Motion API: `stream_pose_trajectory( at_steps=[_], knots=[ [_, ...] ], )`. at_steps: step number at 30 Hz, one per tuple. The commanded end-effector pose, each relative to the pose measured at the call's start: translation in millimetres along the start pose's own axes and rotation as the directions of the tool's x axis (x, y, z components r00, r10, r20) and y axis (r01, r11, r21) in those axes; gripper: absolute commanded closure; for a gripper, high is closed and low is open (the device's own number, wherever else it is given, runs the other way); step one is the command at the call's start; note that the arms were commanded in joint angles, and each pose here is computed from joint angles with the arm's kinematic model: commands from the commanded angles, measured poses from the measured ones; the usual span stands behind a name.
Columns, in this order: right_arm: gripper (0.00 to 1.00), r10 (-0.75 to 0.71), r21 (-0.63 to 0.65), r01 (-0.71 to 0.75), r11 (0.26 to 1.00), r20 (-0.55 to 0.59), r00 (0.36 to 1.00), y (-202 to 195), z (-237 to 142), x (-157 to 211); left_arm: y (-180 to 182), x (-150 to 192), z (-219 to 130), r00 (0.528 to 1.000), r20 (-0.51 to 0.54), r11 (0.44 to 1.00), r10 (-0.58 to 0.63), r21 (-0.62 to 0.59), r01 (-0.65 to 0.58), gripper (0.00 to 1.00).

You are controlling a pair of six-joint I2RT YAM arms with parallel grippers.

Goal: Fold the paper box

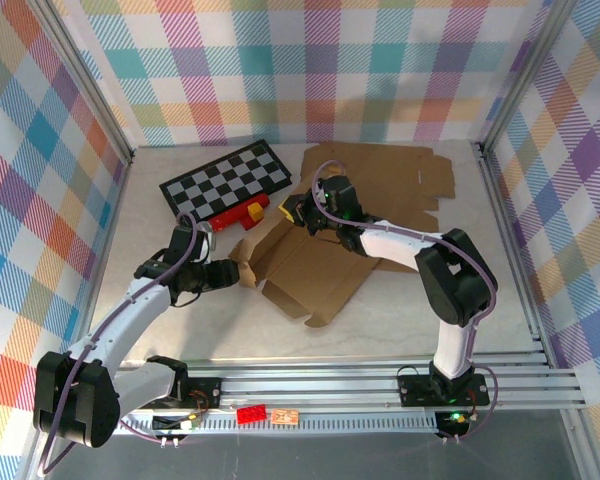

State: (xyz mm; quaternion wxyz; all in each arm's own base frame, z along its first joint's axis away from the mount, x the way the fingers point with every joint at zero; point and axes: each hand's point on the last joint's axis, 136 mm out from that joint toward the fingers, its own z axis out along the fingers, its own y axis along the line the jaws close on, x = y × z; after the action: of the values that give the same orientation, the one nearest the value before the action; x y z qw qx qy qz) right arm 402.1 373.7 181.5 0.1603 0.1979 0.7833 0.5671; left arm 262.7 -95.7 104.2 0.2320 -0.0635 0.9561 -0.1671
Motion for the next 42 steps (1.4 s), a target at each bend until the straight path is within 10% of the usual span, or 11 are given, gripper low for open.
stream_pose_trajectory(
  at_steps=[1,42],
  knots=[
    [1.0,-0.005,0.033,0.005,0.999,-0.004,1.0,-11,5,-4,-22,-20,-7,0.996,0.07,0.993,0.05,0.099,-0.057,0.38],
    [1.0,0.074,0.029,-0.073,0.997,-0.033,0.997,-1,4,-32,-36,-13,-7,0.935,0.125,0.941,0.331,0.035,-0.337,0.66]
  ],
)
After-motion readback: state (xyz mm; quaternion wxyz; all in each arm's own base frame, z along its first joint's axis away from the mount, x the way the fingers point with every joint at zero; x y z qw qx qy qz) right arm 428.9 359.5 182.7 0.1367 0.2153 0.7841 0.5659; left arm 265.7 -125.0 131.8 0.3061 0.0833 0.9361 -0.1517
